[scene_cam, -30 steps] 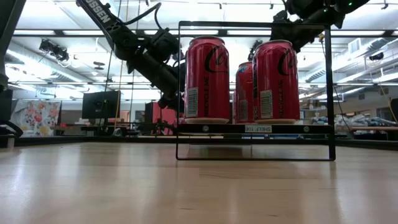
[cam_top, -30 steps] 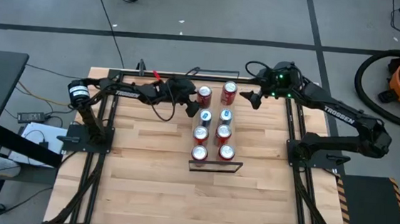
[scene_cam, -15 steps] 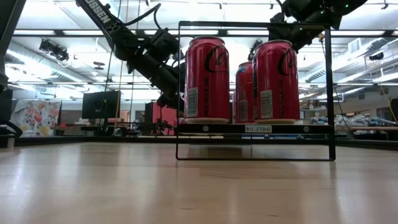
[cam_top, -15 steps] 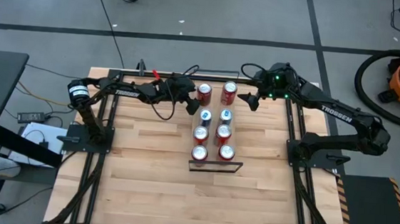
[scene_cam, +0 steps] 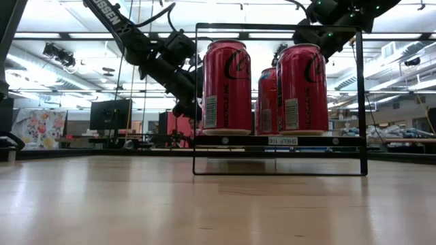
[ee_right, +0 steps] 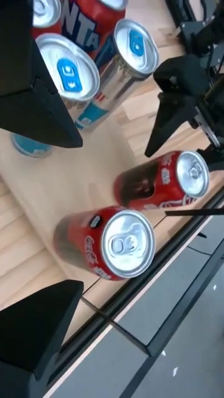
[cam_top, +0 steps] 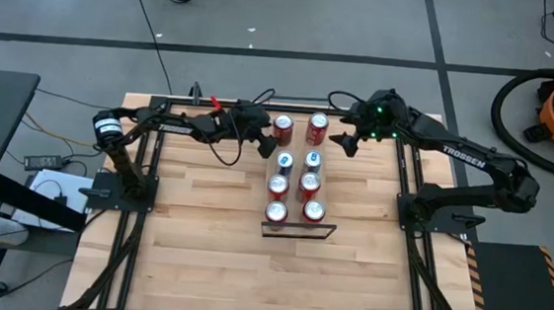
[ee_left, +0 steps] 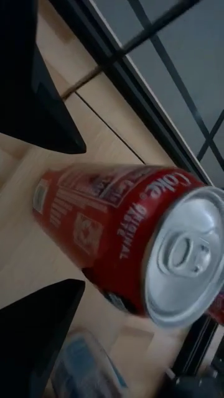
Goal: Place canned beverage on shelf
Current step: Adjust the soda cans on the shelf
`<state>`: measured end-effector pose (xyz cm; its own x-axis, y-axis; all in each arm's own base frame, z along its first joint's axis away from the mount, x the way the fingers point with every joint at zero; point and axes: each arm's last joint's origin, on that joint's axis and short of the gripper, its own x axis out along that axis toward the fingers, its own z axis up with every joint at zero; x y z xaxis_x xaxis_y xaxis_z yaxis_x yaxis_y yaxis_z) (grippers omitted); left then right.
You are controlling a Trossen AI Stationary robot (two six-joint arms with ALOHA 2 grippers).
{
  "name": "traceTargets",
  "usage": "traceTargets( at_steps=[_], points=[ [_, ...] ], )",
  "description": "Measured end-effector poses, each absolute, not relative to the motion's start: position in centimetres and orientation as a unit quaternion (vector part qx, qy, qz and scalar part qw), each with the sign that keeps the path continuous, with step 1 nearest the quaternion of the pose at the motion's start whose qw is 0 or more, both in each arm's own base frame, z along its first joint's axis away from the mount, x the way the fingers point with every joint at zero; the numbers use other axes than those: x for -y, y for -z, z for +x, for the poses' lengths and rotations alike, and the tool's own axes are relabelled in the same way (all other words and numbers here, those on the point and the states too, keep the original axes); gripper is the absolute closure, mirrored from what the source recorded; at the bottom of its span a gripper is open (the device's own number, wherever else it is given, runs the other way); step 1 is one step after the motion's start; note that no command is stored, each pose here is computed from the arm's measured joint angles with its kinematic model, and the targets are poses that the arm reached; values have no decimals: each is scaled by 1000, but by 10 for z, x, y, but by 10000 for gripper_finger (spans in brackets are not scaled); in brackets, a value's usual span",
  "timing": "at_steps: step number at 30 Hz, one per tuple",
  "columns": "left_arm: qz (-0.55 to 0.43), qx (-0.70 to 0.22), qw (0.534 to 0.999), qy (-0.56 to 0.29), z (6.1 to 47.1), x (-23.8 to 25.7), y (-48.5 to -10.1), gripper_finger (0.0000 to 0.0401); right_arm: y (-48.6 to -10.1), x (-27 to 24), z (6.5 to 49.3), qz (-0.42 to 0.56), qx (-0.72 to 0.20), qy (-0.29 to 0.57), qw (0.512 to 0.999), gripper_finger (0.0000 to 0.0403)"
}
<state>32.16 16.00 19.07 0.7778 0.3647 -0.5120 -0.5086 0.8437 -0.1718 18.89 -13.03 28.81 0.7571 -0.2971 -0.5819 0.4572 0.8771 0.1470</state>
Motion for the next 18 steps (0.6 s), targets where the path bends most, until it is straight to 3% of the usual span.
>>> traceTargets(
  at_steps=[11,18],
  points=[
    [-145,-262,935,-192,306,-150,-214,45,-296,118,188,129,-271,187,935,27],
    [-175,-336,922,-78,302,-121,-211,45,-296,118,188,129,-271,187,935,27]
  ],
)
